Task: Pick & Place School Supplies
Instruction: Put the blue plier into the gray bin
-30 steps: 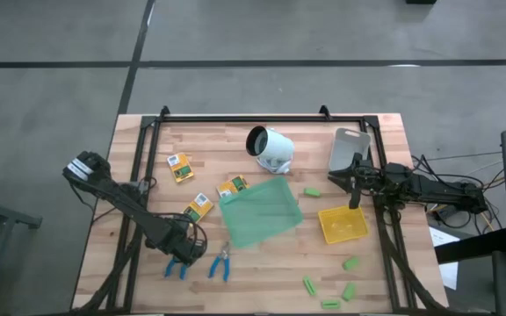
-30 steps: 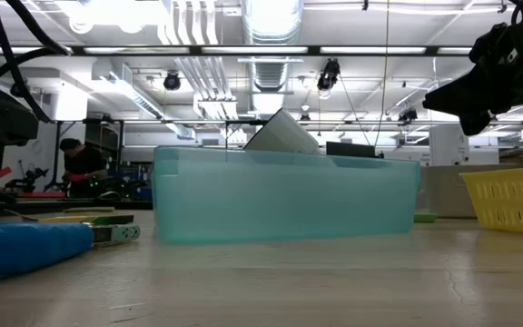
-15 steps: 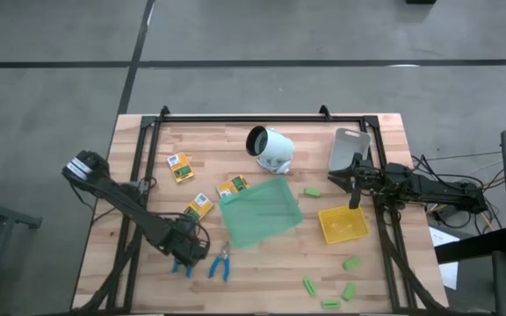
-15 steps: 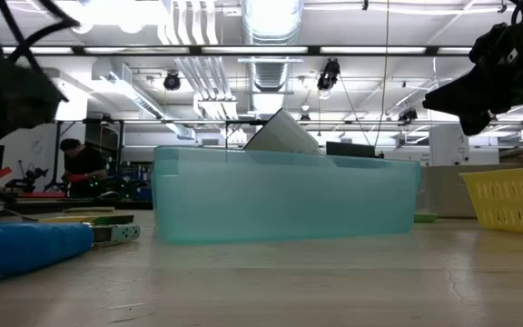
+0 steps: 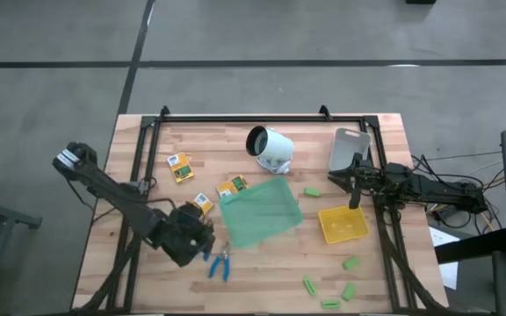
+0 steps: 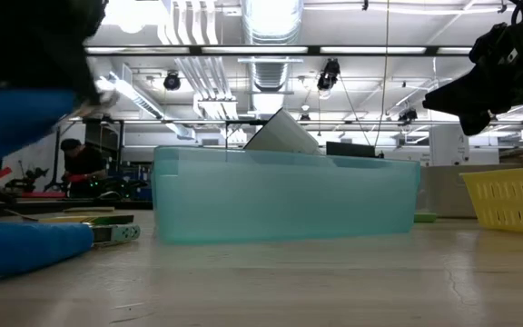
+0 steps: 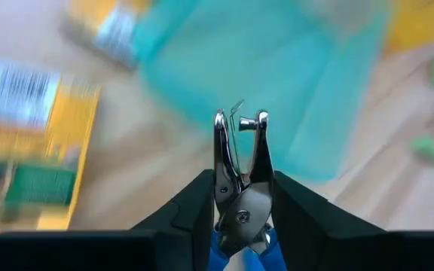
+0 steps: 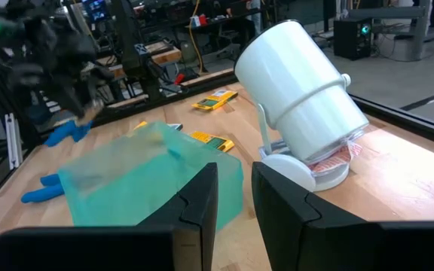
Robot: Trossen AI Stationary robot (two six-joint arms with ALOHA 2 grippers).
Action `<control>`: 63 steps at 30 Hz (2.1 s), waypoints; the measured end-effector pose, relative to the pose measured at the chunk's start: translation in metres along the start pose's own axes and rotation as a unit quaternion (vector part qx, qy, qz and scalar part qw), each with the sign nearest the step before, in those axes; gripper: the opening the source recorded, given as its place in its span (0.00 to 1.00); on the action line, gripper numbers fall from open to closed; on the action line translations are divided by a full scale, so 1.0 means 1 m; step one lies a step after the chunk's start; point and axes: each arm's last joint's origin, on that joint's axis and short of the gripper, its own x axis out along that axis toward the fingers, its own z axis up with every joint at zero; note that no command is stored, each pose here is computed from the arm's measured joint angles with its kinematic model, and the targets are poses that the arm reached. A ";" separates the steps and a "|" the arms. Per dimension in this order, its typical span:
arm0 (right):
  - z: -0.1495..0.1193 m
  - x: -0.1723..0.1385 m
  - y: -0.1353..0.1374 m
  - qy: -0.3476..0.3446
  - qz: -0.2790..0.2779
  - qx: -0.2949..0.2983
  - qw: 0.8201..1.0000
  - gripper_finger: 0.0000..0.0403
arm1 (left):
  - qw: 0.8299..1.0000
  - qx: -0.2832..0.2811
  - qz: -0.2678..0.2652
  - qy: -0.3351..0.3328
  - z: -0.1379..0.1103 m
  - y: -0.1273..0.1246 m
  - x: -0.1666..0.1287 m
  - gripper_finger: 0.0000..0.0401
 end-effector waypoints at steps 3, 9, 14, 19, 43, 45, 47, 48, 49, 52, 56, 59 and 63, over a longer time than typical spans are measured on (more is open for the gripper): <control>0.000 0.000 0.000 0.000 0.000 0.000 1.000 0.20 | 0.997 0.020 -0.039 -0.065 0.012 -0.004 -0.013 0.29; 0.000 0.000 0.000 0.000 0.000 0.000 1.000 0.20 | 0.979 0.050 -0.089 -0.179 0.032 -0.012 -0.033 0.29; 0.000 0.000 0.000 0.000 0.000 0.000 1.000 0.20 | 0.961 0.105 -0.089 -0.241 0.042 -0.017 -0.042 0.29; 0.000 0.000 0.000 0.000 0.000 0.000 1.000 0.20 | 0.944 0.119 -0.079 -0.298 0.055 -0.025 -0.043 0.29; 0.000 0.000 0.000 0.000 0.000 0.000 1.000 0.20 | 0.897 0.236 -0.174 -0.330 0.143 -0.036 -0.016 0.30; 0.000 0.000 0.000 0.000 0.000 0.000 1.000 0.20 | 0.887 0.253 -0.187 -0.338 0.150 -0.036 -0.016 0.30; 0.000 0.000 0.000 0.000 0.000 0.000 1.000 0.20 | 0.878 0.270 -0.205 -0.337 0.155 -0.035 -0.015 0.30; 0.000 0.000 0.000 0.000 0.000 0.000 1.000 0.20 | 0.875 0.278 -0.214 -0.334 0.158 -0.034 -0.014 0.30; 0.000 0.000 0.000 0.000 0.000 0.000 1.000 0.20 | 0.872 0.286 -0.222 -0.330 0.160 -0.033 -0.013 0.30; 0.000 0.000 0.000 -0.001 -0.002 -0.005 1.000 0.20 | 0.861 0.316 -0.250 -0.310 0.166 -0.030 -0.009 0.30; 0.001 0.000 -0.003 -0.014 -0.052 -0.066 0.996 0.20 | 0.848 0.346 -0.274 -0.293 0.171 -0.028 -0.003 0.30; 0.002 0.000 -0.003 -0.012 -0.054 -0.112 0.992 0.20 | 0.839 0.368 -0.265 -0.300 0.173 -0.028 0.002 0.30; 0.002 0.000 -0.003 -0.011 -0.054 -0.147 0.988 0.20 | 0.836 0.370 -0.261 -0.309 0.176 -0.030 0.011 0.30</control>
